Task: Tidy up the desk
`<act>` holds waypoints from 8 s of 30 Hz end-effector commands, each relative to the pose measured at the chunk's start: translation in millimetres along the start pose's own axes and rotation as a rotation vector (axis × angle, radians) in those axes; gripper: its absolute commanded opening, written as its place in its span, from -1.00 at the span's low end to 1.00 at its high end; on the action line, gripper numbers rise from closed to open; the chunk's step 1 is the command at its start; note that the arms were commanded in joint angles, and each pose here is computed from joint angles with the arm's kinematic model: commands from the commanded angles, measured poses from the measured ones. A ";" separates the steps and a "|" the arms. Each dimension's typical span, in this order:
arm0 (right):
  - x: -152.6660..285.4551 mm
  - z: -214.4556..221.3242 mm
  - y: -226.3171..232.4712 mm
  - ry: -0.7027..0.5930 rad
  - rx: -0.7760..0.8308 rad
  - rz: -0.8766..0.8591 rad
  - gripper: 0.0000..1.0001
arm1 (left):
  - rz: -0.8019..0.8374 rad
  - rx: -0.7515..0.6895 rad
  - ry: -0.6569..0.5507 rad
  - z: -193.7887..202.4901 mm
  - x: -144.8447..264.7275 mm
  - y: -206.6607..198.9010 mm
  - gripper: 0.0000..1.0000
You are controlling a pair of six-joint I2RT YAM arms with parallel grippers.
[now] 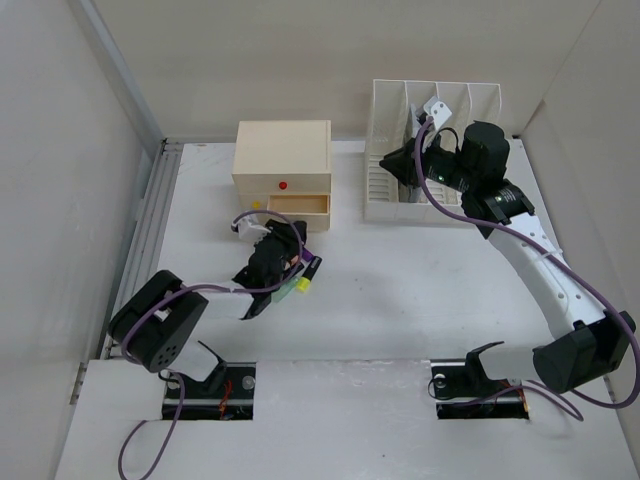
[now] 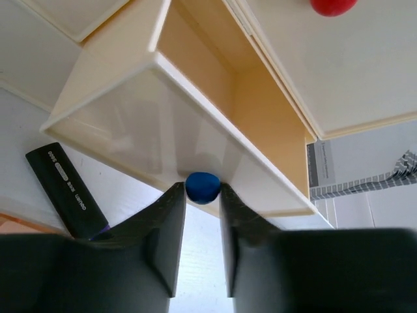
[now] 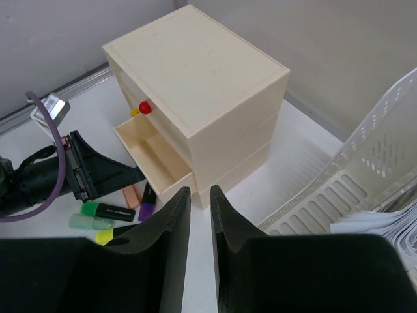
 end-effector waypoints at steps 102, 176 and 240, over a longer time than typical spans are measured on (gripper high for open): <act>-235.5 295.4 111.7 0.859 0.759 -0.344 -0.05 | 0.240 -0.464 -0.411 -227.1 260.5 -5.2 0.63; -256.8 279.6 112.3 0.758 0.928 -0.170 -1.00 | 0.269 -0.452 -0.432 -230.3 266.1 -4.8 0.63; -214.6 302.7 152.3 0.871 0.845 -0.529 -0.27 | 0.272 -0.445 -0.438 -231.4 267.7 -3.8 0.63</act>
Point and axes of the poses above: each gripper's point midway between its finger pads, its own x axis back along the fingers, its own y axis along the line the jaws close on, z = x × y, the point moved 6 cm from there along x, back along the fingers, and after that the axes turned 11 degrees about -x, right-handed, at the moved point
